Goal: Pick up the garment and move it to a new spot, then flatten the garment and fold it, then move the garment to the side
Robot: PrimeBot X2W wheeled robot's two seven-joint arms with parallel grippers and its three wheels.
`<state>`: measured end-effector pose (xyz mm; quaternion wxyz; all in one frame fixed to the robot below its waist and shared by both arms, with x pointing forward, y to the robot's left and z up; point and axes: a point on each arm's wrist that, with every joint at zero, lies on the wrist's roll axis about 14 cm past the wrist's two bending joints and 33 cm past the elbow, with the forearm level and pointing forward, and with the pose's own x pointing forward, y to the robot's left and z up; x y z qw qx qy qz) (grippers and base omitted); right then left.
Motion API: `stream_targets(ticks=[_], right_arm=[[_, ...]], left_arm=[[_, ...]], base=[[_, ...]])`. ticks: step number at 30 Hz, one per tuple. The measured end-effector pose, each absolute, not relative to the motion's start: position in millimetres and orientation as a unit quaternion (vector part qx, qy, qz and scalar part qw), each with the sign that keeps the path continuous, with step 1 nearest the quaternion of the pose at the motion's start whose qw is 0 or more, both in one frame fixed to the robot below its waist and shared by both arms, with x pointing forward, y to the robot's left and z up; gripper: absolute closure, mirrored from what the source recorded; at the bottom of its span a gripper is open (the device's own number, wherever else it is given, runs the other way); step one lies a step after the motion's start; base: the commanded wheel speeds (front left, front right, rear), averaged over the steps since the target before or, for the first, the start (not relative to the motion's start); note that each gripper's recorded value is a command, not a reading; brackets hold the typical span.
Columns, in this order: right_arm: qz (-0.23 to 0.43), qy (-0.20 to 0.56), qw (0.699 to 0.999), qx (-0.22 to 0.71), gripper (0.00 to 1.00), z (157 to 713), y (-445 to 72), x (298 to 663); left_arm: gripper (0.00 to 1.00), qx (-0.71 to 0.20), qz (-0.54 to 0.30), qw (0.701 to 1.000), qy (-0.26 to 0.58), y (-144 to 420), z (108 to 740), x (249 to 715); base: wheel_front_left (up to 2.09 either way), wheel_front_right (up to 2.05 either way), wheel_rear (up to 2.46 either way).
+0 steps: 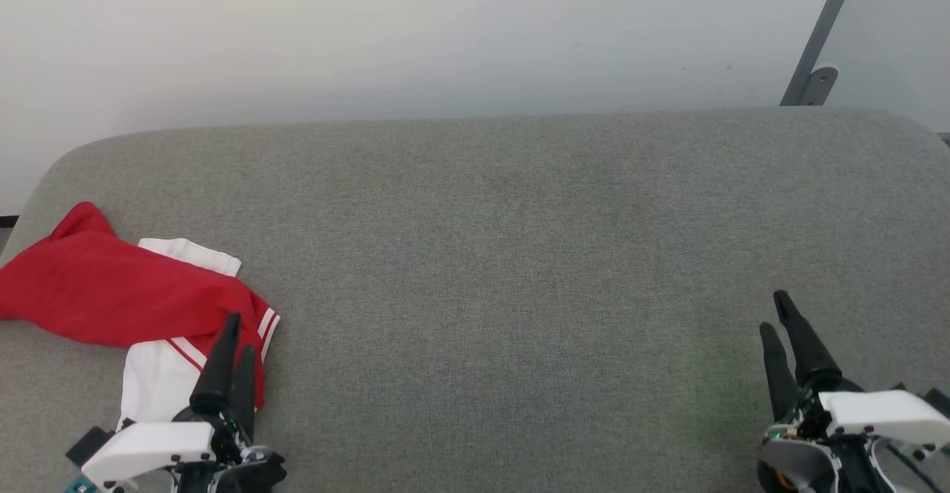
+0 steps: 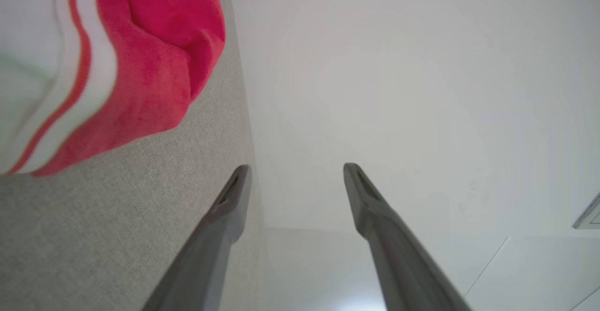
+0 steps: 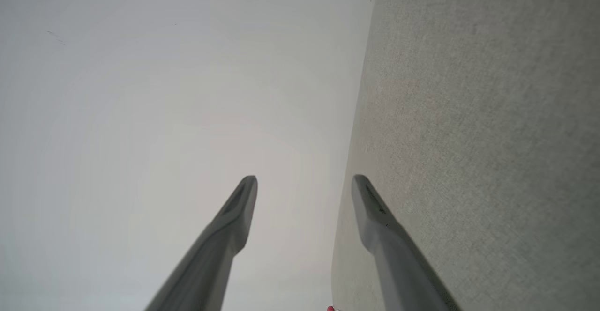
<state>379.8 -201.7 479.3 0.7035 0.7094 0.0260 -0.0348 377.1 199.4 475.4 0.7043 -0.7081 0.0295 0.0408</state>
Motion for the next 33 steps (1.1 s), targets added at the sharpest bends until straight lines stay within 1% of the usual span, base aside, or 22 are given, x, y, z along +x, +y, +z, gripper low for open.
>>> stream_targets(ticks=[3,5,15,20,29,33], right_arm=[[-0.034,0.023,0.714,0.699,0.0,482.6,-204.5,384.6],[-0.033,0.023,0.727,0.686,0.0,484.1,-205.6,387.4],[-0.016,0.026,0.803,0.595,0.0,495.3,-205.4,402.4],[-0.005,0.014,0.847,0.532,0.0,508.4,-210.0,410.8],[0.008,0.001,0.908,0.419,0.0,521.4,-212.5,418.0],[0.011,-0.001,0.927,0.376,0.0,523.2,-213.3,419.9]], left_arm=[[0.0,-0.697,0.041,0.715,0.025,201.2,478.6,381.0],[0.0,-0.679,0.038,0.733,0.025,202.8,481.2,383.9],[0.0,-0.585,0.032,0.81,0.013,209.7,494.4,393.4],[0.0,-0.519,0.026,0.854,0.015,208.8,498.2,394.4],[0.0,-0.424,0.025,0.905,0.017,209.2,500.3,394.9],[0.0,-0.387,0.02,0.922,0.014,208.4,504.3,397.4]], base=[[0.0,0.0,0.0],[0.0,0.0,0.0],[0.0,0.0,0.0],[0.0,0.0,0.0],[0.0,0.0,0.0],[0.0,0.0,0.0]])
